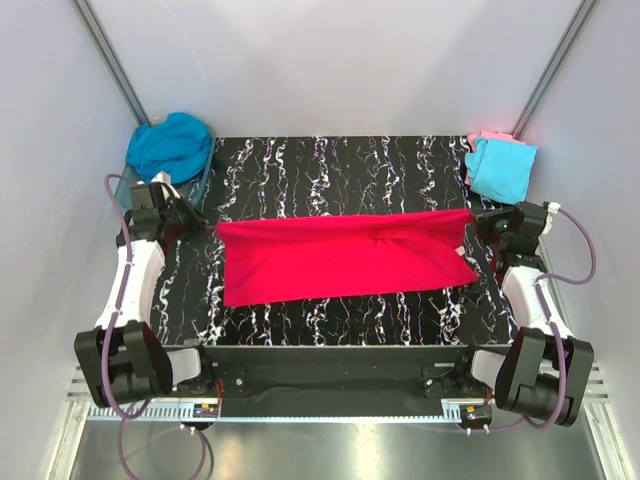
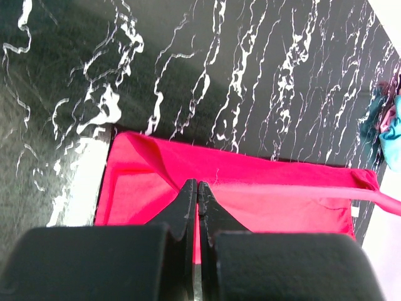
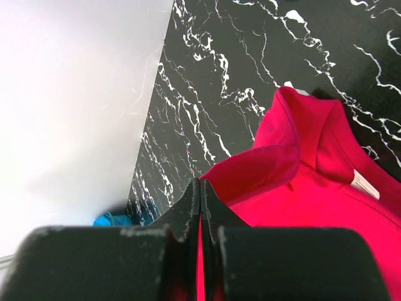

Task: Fold and stack the t-shirts
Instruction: Fold the tshirt

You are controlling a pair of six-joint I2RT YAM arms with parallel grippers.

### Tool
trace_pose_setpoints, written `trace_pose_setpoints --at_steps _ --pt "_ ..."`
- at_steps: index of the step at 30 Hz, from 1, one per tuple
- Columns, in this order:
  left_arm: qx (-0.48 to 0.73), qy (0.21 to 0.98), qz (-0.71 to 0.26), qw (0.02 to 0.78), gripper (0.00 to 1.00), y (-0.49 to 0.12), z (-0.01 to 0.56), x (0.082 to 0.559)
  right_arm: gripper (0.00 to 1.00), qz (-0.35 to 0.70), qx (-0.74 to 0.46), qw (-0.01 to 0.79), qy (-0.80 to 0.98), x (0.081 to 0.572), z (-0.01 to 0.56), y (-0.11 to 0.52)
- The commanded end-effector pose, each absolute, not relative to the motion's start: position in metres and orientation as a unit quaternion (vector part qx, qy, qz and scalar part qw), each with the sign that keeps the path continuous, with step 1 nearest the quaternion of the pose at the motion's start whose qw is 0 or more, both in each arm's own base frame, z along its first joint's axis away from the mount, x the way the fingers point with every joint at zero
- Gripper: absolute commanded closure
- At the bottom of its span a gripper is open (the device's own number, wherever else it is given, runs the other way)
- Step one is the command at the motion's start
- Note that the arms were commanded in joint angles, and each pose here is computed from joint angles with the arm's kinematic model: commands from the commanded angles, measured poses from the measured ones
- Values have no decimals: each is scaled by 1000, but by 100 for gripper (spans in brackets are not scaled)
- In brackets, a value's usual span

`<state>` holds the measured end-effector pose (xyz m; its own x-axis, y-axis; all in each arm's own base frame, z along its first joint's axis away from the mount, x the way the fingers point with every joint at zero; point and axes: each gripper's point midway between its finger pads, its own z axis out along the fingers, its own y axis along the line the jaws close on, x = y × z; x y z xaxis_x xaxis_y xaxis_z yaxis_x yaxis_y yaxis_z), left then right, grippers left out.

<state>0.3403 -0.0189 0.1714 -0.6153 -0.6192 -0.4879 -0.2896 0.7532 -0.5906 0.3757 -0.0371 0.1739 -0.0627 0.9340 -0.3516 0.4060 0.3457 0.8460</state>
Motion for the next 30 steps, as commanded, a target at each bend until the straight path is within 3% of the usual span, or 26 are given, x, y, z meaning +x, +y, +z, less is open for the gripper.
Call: trace_pose_setpoints --at_steps 1,13,30 --pt "-270 855 -233 376 100 -16 185 331 100 264 516 491 651 369 185 -50" --pt "-275 847 -246 382 100 -29 186 285 100 246 554 465 645 340 171 -49" --pt "-320 846 -240 353 100 -35 142 236 100 207 550 444 677 278 120 -37"
